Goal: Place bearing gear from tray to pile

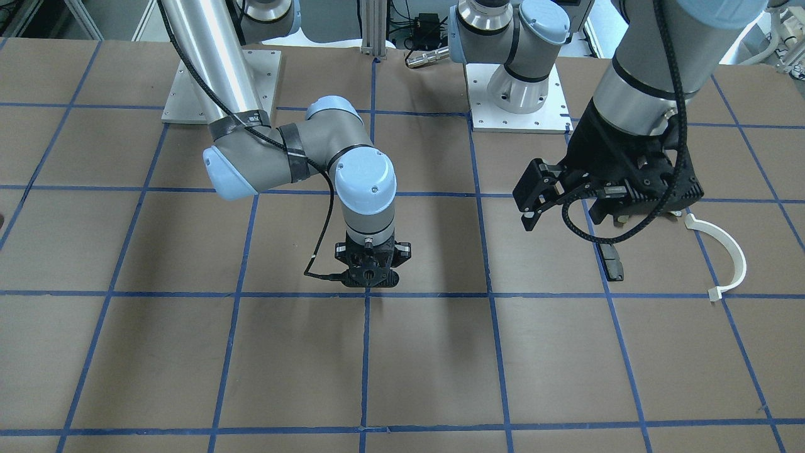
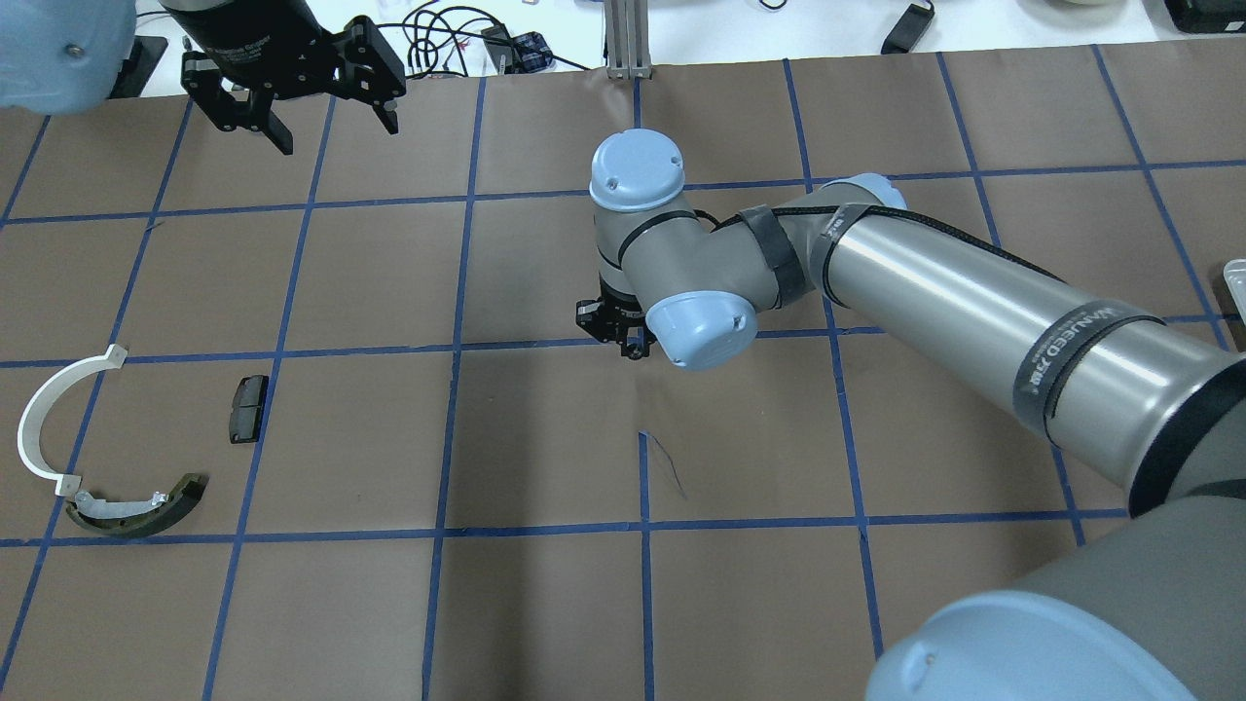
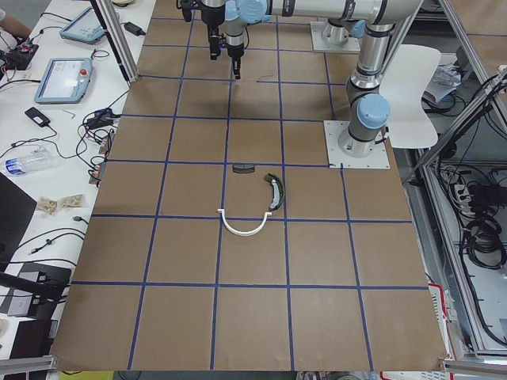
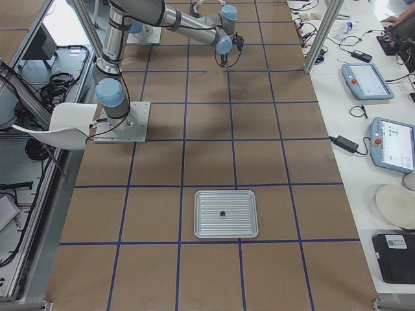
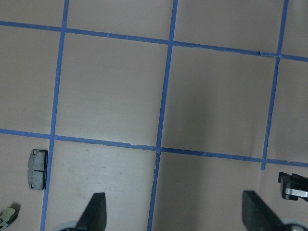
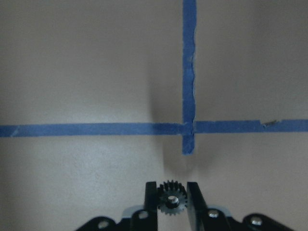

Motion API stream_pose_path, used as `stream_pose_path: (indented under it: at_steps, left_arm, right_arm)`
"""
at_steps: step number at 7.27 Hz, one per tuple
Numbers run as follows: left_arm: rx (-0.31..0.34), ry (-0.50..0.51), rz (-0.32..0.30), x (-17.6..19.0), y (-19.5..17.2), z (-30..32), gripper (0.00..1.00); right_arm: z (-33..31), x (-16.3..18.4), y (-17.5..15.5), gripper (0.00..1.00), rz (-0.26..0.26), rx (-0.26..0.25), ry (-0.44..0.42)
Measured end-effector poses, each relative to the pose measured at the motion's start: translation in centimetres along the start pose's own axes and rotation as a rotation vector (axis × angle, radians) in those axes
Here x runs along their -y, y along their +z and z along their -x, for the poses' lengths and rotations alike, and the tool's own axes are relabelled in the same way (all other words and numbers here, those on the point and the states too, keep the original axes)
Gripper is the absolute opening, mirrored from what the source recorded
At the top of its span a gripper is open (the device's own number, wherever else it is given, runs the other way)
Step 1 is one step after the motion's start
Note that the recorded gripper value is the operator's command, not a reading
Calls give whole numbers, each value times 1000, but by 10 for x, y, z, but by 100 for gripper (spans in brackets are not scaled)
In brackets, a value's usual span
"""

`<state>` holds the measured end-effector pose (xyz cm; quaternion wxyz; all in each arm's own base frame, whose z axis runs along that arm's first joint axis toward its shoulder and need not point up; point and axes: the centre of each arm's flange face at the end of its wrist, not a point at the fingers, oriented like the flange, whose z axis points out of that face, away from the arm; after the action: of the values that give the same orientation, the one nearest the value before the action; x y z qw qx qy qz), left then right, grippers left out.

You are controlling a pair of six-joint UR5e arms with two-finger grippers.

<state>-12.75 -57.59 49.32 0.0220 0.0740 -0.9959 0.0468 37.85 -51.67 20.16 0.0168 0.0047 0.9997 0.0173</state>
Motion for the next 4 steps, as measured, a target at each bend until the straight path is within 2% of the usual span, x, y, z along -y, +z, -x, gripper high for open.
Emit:
stream_pose_path:
  at_steps: [2,3,4]
  left_arm:
    - [7,0,62,11,52,0,100]
    - [9,5,79,10,80,-3,100]
    - [9,15,80,5,108,-13,100]
  right_arm:
    - [0,-15,14,86,20,-20,-6]
    - [-1,-17,11,93,9,-17,-10]
    - [-7,-15,-3,94,-10,-10,-11]
